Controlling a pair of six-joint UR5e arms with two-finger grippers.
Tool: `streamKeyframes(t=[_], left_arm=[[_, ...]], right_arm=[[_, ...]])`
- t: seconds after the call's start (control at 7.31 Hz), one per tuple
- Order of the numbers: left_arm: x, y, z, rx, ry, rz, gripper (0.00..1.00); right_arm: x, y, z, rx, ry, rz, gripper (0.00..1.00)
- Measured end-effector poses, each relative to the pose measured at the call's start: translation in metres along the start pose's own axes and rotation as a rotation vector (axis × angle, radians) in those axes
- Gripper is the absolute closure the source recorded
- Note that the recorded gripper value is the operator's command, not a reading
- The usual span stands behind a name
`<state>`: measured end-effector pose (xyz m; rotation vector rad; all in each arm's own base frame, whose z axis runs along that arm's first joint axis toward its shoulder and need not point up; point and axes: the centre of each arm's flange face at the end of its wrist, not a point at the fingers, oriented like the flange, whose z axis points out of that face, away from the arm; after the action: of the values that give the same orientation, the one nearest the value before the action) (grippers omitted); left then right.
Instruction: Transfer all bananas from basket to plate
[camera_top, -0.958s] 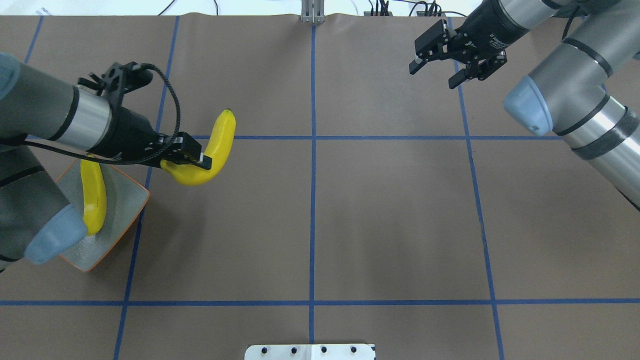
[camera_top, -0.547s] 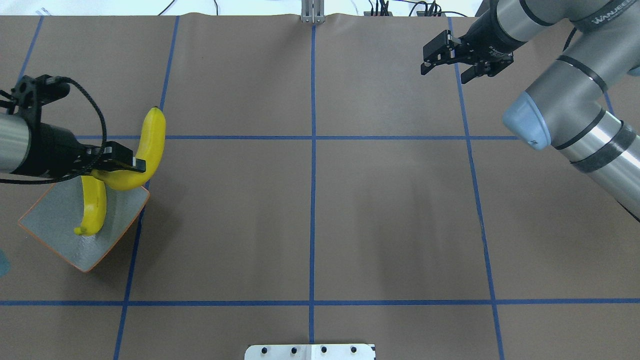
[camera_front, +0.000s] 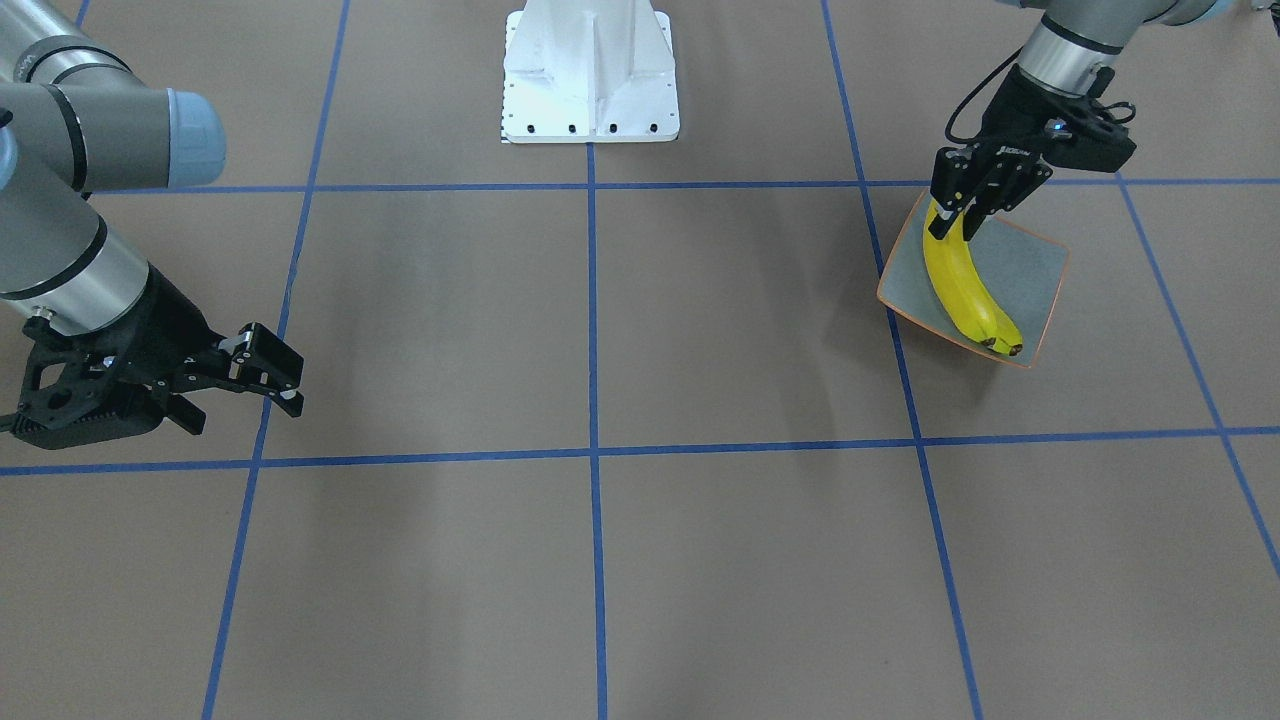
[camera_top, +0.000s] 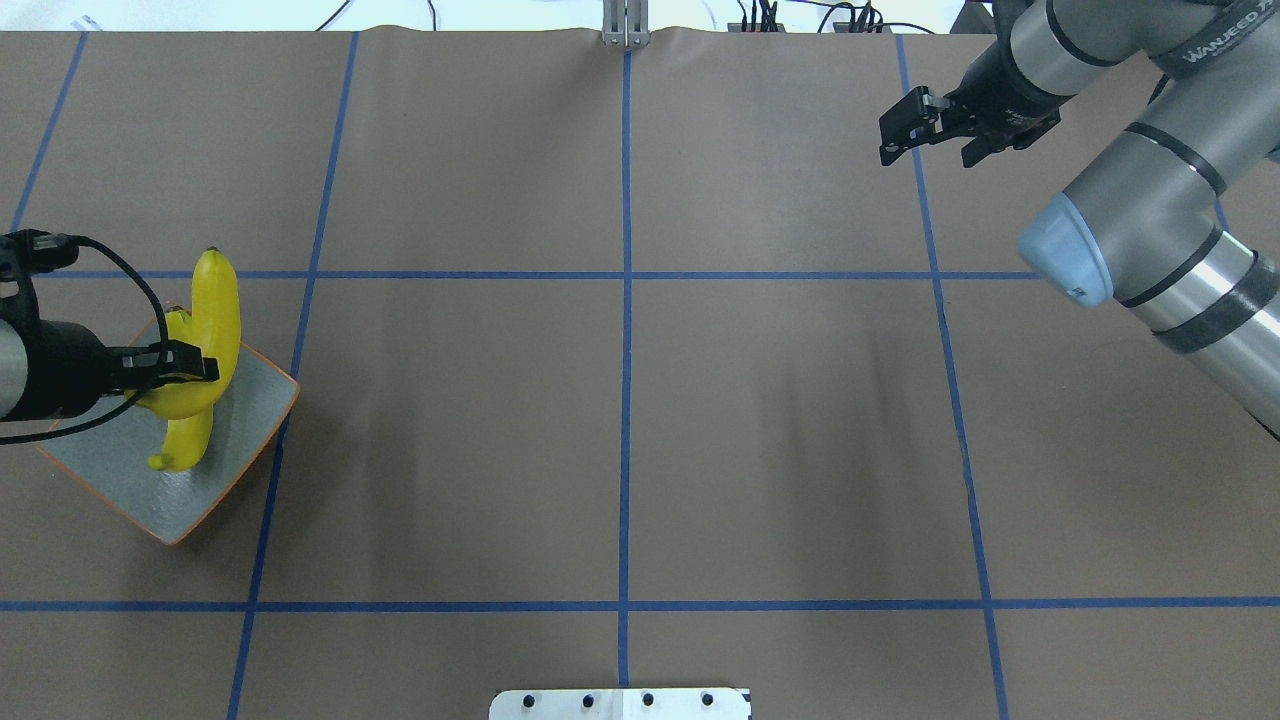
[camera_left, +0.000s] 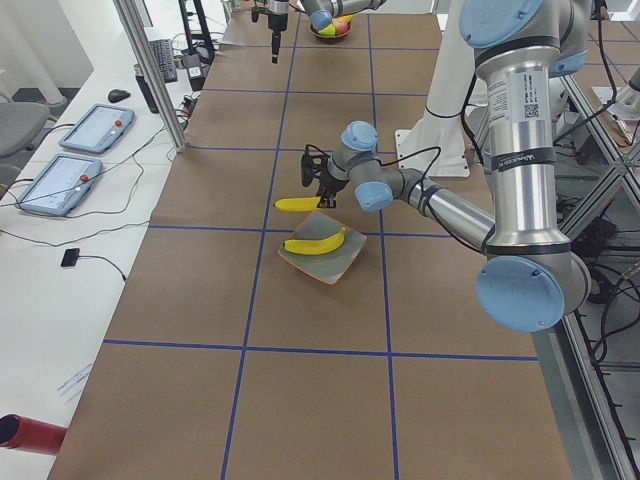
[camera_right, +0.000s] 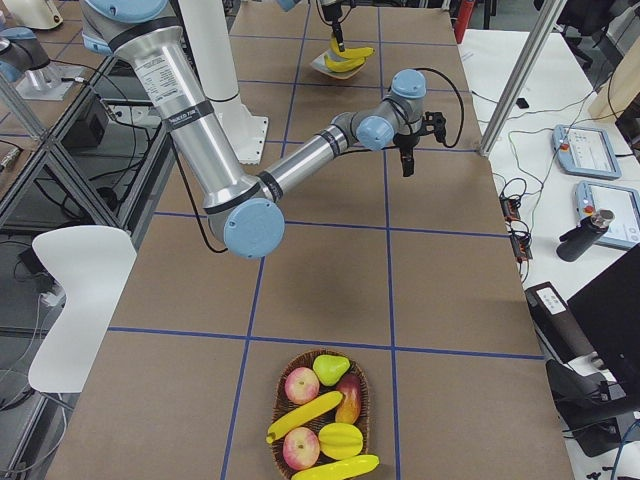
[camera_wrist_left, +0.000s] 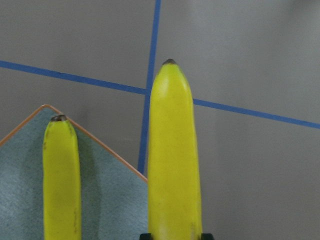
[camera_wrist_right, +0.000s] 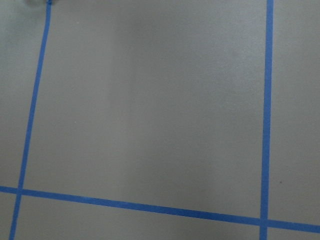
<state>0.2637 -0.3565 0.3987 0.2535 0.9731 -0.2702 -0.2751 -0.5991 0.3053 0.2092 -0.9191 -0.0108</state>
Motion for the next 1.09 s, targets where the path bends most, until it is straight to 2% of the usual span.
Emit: streamKeyframes(t=[0.27, 0.68, 0.82, 0.96, 1.09], left_arm=[[0.005, 0.021, 0.018, -0.007, -0.055, 0.011, 1.0], [-0.003, 0.026, 0.028, -0.017, -0.089, 0.012, 1.0], [-0.008, 0.027, 0.033, -0.021, -0.104, 0.011, 0.65], [-0.013, 0.027, 0.038, -0.025, -0.116, 0.01, 0.01], [-0.016, 0.027, 0.04, -0.027, -0.122, 0.011, 0.0]], right_arm=[[0.005, 0.001, 0.003, -0.006, 0.013, -0.012, 0.0], [0.004, 0.002, 0.005, -0.012, 0.014, -0.015, 0.0], [0.003, 0.003, 0.006, -0.013, 0.014, -0.017, 0.0], [0.003, 0.003, 0.007, -0.014, 0.014, -0.017, 0.0], [0.003, 0.003, 0.008, -0.015, 0.015, -0.016, 0.0]])
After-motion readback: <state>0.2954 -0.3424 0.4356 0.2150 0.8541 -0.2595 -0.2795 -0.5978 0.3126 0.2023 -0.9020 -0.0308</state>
